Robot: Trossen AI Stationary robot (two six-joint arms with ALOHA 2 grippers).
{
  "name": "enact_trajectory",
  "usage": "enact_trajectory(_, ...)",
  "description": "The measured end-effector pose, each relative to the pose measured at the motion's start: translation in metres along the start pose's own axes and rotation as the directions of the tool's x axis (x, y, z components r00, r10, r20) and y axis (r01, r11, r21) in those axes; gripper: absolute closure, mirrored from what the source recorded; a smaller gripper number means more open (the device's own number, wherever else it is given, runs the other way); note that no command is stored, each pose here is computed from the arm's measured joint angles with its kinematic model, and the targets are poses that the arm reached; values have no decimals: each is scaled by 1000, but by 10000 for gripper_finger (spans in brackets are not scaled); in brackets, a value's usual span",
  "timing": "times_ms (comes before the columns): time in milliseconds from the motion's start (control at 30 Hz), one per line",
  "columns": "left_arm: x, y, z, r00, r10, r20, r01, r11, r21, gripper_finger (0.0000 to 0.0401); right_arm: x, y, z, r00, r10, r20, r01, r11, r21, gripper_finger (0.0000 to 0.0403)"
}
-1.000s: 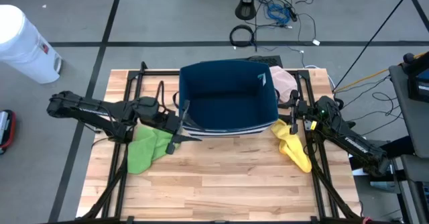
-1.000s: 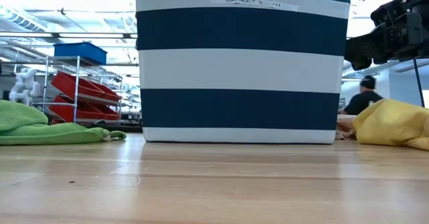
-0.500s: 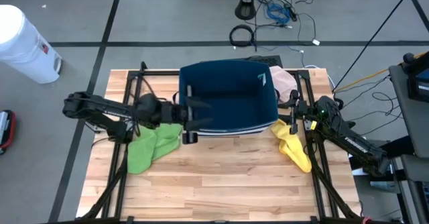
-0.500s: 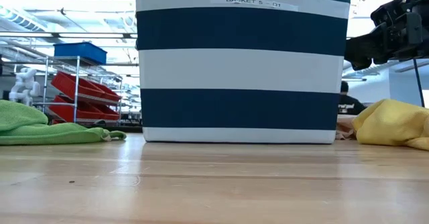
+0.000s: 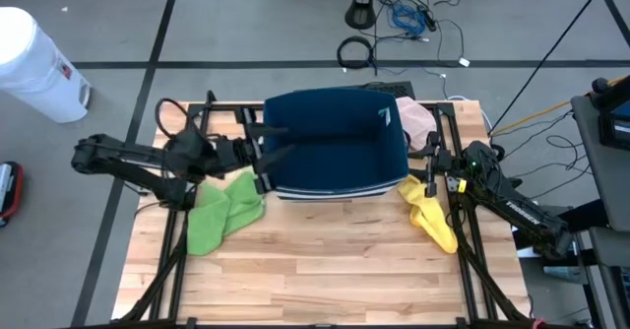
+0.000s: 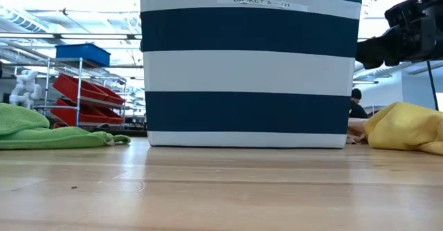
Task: Fold towel
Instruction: Fold the yellow towel
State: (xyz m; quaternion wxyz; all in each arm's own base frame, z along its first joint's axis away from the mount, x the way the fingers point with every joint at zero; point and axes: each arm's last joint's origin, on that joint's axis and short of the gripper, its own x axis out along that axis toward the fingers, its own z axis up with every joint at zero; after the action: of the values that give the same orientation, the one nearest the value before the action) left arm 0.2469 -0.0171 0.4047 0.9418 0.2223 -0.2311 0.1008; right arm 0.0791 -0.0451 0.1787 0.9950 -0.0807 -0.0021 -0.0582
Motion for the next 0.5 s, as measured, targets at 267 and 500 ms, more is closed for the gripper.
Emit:
enact_trajectory(267, -23, 3, -7, 944, -80, -319, 59, 995, -76, 238, 0, 0, 0, 1000, -1, 3, 1, 999, -50, 241)
enact_trajectory(500, -35, -5, -25, 841, -166, -515, 92, 982, -166, 238, 0, -1, 6, 999, -6, 53, -1, 991, 133, 241)
